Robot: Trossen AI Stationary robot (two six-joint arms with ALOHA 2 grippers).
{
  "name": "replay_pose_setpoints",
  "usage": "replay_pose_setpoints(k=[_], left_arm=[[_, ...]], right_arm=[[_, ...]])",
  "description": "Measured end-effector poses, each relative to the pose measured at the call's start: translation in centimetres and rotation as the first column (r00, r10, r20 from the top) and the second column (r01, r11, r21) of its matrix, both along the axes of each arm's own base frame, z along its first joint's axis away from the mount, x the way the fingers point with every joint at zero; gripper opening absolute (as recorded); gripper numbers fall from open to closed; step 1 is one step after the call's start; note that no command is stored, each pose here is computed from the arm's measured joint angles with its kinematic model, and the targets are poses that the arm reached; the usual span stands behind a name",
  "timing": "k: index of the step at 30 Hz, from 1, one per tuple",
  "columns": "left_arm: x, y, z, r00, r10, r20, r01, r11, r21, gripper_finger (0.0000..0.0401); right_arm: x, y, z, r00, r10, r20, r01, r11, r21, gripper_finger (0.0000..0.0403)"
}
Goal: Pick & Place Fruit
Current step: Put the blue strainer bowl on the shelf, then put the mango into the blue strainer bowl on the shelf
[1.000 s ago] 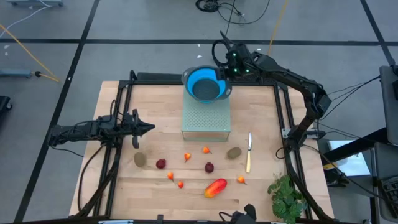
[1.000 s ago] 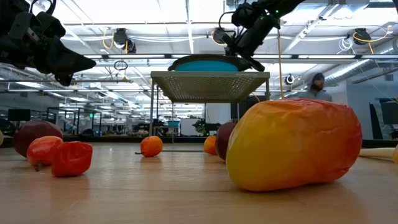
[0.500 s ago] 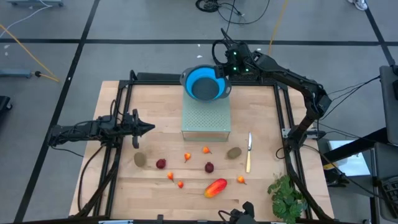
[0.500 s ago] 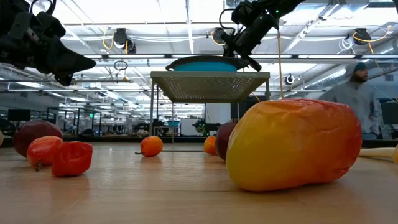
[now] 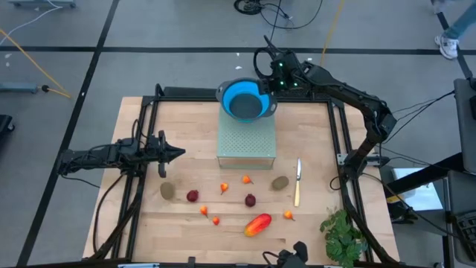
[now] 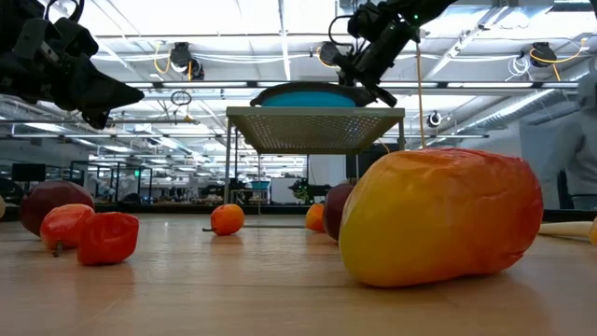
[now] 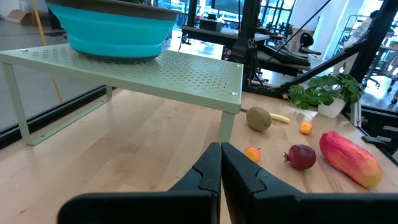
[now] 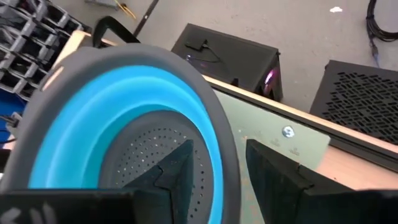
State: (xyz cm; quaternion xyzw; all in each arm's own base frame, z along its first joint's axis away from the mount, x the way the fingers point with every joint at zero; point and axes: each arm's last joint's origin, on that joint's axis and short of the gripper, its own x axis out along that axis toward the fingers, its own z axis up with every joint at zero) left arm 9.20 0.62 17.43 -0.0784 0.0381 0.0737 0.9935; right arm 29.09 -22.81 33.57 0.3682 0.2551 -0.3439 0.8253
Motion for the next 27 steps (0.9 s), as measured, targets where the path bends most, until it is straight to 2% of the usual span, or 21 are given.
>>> replay_pose_setpoints(k=[15, 22, 27], left_arm=[[0.0, 0.0, 0.0, 1.000, 0.000, 0.000, 0.000, 1.000, 0.000, 0.0010], [0.0, 0.0, 0.0, 1.000, 0.000, 0.000, 0.000, 1.000, 0.000, 0.0010], [0.0, 0.0, 0.0, 1.000, 0.000, 0.000, 0.000, 1.000, 0.000, 0.0010]], right_arm=[[0.2, -0.3, 0.4, 1.000, -0.020, 0.009, 0.021, 0.997, -0.079, 0.0139], [0.8, -0.5, 1.2, 0.997, 0.012, 0.077, 0.001, 0.987, -0.159, 0.0129], [0.8, 0.8, 2.4, 0.994, 0.068, 0.088, -0.048, 0.976, -0.212, 0.0122]])
